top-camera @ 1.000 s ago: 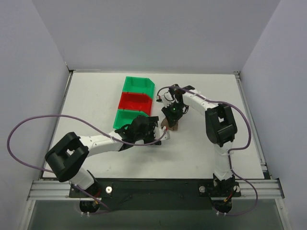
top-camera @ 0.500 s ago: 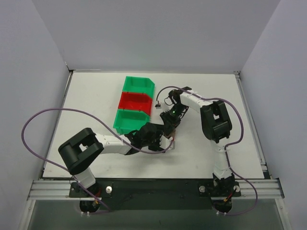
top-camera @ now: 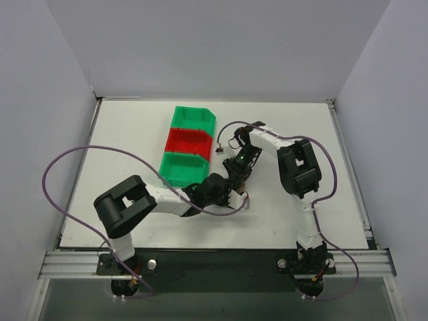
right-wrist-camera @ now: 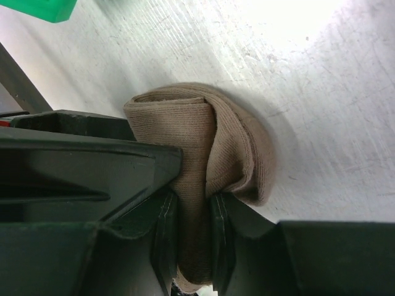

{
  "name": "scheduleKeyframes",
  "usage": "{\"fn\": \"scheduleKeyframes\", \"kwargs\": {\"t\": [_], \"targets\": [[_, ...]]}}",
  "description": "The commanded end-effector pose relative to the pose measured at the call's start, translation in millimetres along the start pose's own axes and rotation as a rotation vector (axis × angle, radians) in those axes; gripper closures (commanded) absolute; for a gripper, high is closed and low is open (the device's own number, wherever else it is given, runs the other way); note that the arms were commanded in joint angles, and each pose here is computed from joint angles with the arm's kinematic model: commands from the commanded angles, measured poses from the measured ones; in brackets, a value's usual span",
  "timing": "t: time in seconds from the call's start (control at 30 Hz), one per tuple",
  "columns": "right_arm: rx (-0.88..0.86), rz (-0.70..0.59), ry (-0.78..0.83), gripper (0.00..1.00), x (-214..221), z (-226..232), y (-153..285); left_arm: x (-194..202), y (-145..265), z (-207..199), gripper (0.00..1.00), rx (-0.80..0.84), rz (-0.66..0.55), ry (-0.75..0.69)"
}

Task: Roll the socks
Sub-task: Adjust the sock at the center of the board.

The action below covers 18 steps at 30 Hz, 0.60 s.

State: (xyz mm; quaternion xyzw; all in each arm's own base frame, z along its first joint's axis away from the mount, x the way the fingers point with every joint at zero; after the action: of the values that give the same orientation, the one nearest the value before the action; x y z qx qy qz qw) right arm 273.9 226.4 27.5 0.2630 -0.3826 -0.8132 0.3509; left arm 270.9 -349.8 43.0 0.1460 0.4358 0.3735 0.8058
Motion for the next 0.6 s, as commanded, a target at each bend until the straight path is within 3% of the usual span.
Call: {"fn": "scheduleKeyframes", "kwargs": {"t": [0.0,0.1,0.27,0.37,0.4,0.57], "targets": [[-0.014,0.105,-0.006,1.00,19.8,-4.7,-15.2,4.5,-13.9,-4.2,0.37,0.003,0.040,-0.008],[-0.019,0.106,-0.006,1.00,19.6,-4.2,-15.1,12.2,-18.7,-9.5,0.42,0.003,0.065,-0.015],[-0.016,0.109,-0.009,1.00,18.8,-6.1,-14.9,19.7,-23.4,-18.7,0.72,0.019,0.096,-0.035],[-0.009,0.102,-0.021,1.00,17.2,-8.5,-12.9,22.6,-23.9,-20.3,0.75,0.028,0.108,-0.038],[-0.001,0.098,-0.022,0.99,15.5,-9.7,-11.3,23.9,-23.5,-22.2,0.83,0.035,0.111,-0.037],[0.020,0.067,-0.060,0.82,11.8,-16.5,0.2,25.8,-24.8,-26.6,0.85,0.046,0.118,-0.029]]}}
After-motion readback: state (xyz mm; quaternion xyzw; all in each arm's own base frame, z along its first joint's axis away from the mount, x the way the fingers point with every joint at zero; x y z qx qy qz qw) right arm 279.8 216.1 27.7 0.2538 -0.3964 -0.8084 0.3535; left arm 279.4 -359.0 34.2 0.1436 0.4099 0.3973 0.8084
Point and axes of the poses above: each gripper's point midway between its finger pads, its own y axis back along the fingers, its own z axis along the line the jaws close on, x = y × z, the point moved 1 cm from there along y, back along the fingers, and after that the axes turned 7 degrees about y, right-handed, at the moved point
